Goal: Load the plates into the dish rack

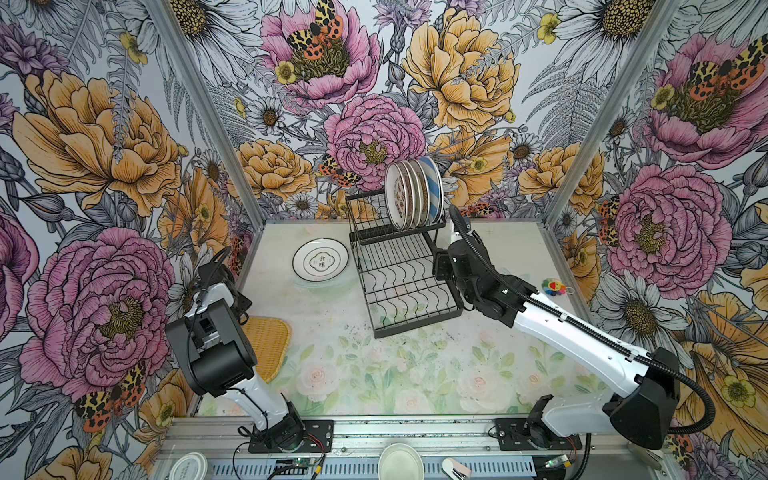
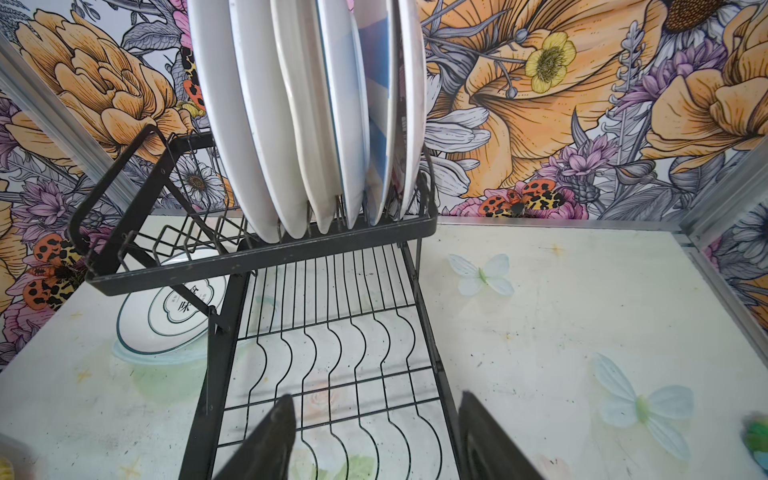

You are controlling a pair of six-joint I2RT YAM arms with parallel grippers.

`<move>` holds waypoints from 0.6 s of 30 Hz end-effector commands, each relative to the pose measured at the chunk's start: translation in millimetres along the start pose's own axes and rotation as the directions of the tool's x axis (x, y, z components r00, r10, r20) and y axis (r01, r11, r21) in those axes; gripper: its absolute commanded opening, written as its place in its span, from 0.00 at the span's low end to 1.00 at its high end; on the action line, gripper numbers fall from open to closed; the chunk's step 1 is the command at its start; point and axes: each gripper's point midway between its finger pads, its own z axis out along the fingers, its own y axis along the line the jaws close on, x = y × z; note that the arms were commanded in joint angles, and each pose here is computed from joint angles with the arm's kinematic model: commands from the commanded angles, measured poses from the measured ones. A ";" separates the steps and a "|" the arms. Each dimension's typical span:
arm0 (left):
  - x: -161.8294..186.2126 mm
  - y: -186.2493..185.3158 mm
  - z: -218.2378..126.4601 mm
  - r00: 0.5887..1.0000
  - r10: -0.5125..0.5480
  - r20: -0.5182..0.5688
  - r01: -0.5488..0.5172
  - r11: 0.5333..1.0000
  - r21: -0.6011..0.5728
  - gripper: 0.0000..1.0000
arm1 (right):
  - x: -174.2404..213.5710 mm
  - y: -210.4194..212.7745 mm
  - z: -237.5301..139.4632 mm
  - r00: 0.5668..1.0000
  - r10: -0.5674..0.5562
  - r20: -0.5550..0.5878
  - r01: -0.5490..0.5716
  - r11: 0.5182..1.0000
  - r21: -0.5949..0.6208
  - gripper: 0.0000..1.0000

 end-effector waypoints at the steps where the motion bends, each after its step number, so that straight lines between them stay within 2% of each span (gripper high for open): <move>1: -12.1 -4.3 -0.8 1.000 0.006 0.021 -0.006 0.999 0.034 0.66 | -6.6 -5.5 -7.5 0.999 0.038 0.020 -0.038 0.999 -0.006 0.63; 18: 3.8 -6.2 8.8 0.997 -0.002 -0.082 0.009 0.996 0.084 0.66 | -3.6 -14.0 -11.5 0.998 0.052 0.022 -0.052 0.999 0.003 0.63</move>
